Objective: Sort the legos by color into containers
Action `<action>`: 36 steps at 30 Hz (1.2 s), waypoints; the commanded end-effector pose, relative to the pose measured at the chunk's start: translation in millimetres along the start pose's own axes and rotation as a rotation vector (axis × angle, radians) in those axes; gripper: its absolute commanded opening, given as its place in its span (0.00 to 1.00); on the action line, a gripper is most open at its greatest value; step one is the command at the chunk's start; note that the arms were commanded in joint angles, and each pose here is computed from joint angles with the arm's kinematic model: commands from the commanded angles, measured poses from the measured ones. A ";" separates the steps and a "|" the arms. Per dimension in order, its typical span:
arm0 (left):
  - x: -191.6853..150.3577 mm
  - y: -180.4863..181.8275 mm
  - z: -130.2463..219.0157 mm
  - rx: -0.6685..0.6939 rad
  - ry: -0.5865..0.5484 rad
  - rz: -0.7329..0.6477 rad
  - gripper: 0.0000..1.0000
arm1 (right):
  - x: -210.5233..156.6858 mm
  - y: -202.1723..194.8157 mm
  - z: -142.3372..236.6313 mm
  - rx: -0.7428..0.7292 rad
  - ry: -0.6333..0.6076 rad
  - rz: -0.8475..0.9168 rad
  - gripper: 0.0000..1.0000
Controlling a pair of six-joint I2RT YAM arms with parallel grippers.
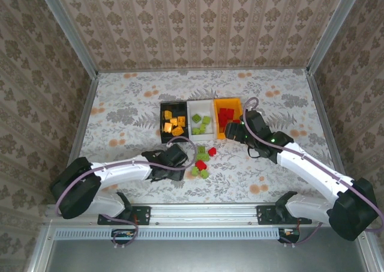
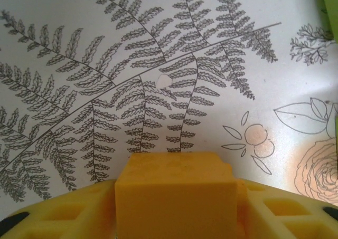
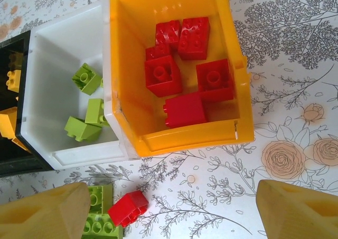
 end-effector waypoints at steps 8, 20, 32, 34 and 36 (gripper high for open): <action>30.6 1.4 62.8 -0.086 -0.186 0.041 0.44 | -4.4 -8.6 9.5 -0.012 -0.027 -0.035 0.84; 163.8 3.9 64.2 -0.075 -0.299 0.109 0.43 | -14.2 -11.5 4.4 -0.014 0.011 -0.034 0.84; 216.5 16.6 11.3 0.020 -0.236 0.169 0.49 | -38.5 -13.5 1.5 0.064 0.094 -0.004 0.84; 218.1 15.4 15.6 0.003 -0.249 0.171 0.57 | -43.4 -10.8 -0.4 0.091 0.111 0.006 0.84; 219.0 13.7 24.8 -0.021 -0.270 0.176 0.66 | -48.0 -6.1 -3.6 0.111 0.131 0.020 0.84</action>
Point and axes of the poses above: each hand's point on the last joint's axis, 136 mm out from that joint toward the fingers, its own z axis back along the fingers, its own y axis along the line the jaws close on, x = y × z, the point moved 10 cm from there along z, back along the fingers, and after that the axes turned 9 degrees about z, right-handed, at the moved point
